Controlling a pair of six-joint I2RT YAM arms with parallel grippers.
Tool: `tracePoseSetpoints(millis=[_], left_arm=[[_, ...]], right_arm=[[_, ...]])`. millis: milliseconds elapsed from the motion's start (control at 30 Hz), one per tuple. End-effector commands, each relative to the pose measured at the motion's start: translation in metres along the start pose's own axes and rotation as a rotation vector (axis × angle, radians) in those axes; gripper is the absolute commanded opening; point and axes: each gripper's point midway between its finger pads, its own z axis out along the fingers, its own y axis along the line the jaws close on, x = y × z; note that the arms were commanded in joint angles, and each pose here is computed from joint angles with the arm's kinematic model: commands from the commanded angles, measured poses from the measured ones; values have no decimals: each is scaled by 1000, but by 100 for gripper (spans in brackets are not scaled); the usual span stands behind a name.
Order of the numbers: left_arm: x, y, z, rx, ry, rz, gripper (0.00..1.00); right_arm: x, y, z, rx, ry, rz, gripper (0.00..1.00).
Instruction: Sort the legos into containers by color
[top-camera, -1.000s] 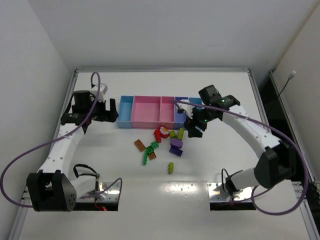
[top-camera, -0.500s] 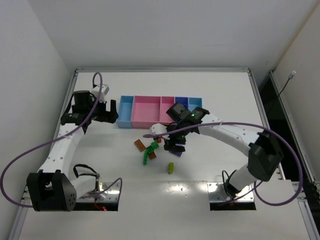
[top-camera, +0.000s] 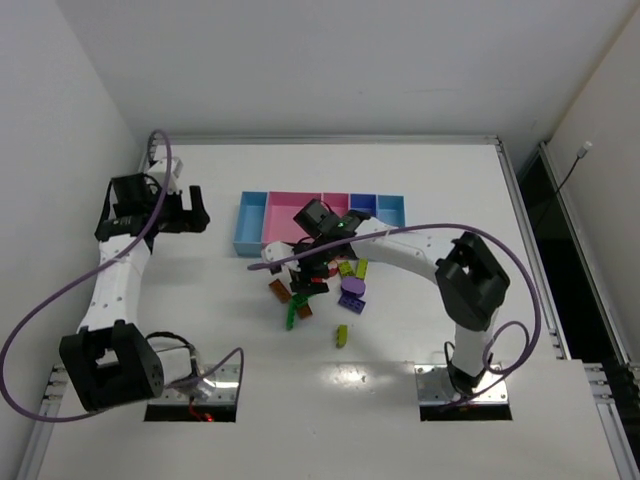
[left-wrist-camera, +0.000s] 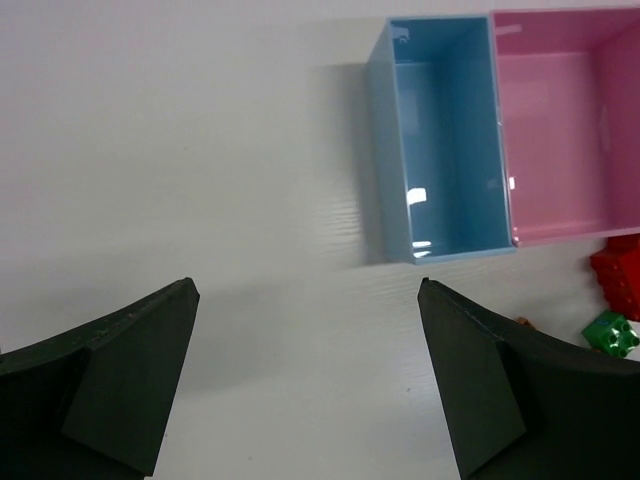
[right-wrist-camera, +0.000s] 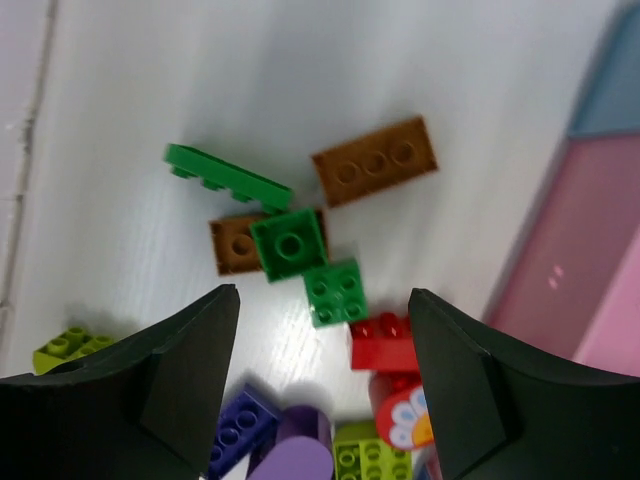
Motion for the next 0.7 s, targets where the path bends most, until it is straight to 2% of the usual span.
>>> tracePoseSetpoints(millis=[0, 133, 600, 667], left_arm=[[-15, 12, 0, 19, -28, 0, 99], [-9, 32, -1, 5, -12, -35, 99], [-10, 32, 0, 30, -1, -23, 99], [-10, 32, 0, 30, -1, -23, 99]], right_arm=[[-33, 17, 6, -115, -105, -150, 72], [-32, 31, 12, -180, -102, -213, 72], [-6, 14, 50, -144, 6, -213, 74], [-3, 11, 54, -135, 11, -216, 71]])
